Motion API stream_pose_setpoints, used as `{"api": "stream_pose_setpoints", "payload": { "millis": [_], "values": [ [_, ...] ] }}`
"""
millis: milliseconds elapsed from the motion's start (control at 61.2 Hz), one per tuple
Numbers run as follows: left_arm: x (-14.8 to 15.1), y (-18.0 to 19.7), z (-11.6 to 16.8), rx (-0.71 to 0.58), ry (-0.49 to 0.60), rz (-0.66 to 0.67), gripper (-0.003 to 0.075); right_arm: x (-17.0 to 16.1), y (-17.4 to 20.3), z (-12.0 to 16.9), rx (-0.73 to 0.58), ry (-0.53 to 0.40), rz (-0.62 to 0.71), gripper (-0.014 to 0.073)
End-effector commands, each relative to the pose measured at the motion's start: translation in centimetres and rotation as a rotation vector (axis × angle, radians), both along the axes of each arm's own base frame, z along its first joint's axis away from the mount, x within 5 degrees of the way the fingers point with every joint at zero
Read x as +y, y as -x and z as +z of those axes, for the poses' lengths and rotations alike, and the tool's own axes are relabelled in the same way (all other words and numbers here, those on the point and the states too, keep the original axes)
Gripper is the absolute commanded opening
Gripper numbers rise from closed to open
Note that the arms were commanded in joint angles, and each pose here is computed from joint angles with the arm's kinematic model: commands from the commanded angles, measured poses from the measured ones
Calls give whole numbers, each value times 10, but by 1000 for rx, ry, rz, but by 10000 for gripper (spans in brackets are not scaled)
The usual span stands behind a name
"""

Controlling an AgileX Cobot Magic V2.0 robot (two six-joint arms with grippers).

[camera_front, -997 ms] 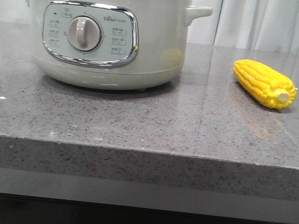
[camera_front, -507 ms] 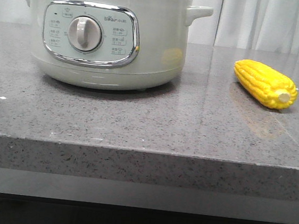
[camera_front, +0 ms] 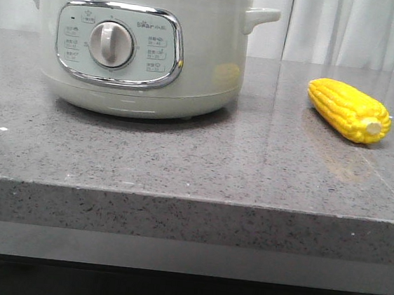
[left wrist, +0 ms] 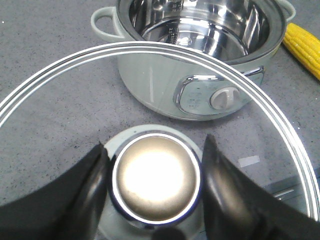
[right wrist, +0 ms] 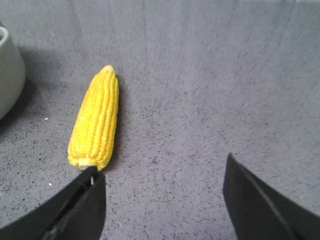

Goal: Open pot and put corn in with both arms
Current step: 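Move the right gripper down over the yellow corn cob and grasp it, then lift the corn cob with the right gripper and carry it over the pot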

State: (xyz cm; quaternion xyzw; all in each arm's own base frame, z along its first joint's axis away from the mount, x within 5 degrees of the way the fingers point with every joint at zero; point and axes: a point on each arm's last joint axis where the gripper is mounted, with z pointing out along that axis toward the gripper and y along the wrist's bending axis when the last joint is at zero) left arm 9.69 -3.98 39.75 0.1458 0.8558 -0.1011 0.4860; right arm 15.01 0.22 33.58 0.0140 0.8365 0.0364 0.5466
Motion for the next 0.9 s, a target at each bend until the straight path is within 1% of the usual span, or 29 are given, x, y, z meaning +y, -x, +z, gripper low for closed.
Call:
{"api": "stream_pose_setpoints", "payload": {
  "millis": [0,114,213,376,474,752,883],
  "values": [
    [-2,-1,24,-169,83,-10,221,0,-31,15,9,-29,-2,511],
    [-2,-1,24,-169,83,-10,221,1,-69,15,160,-32,22,511],
    [-2,-1,24,-169,83,-10,221,7,-94,16,234,-32,55,511],
    [-2,-1,24,-169,83,-10,221,22,-132,15,272,-26,108,511],
    [-2,-1,24,-169,83,-10,221,32,-148,13,295,-21,140,511],
    [-2,-1,24,-169,83,-10,221,58,-194,-17,402,-8,204,511],
    [-2,-1,24,-169,83,-10,221,67,-208,-27,423,-5,223,511]
  ]
}}
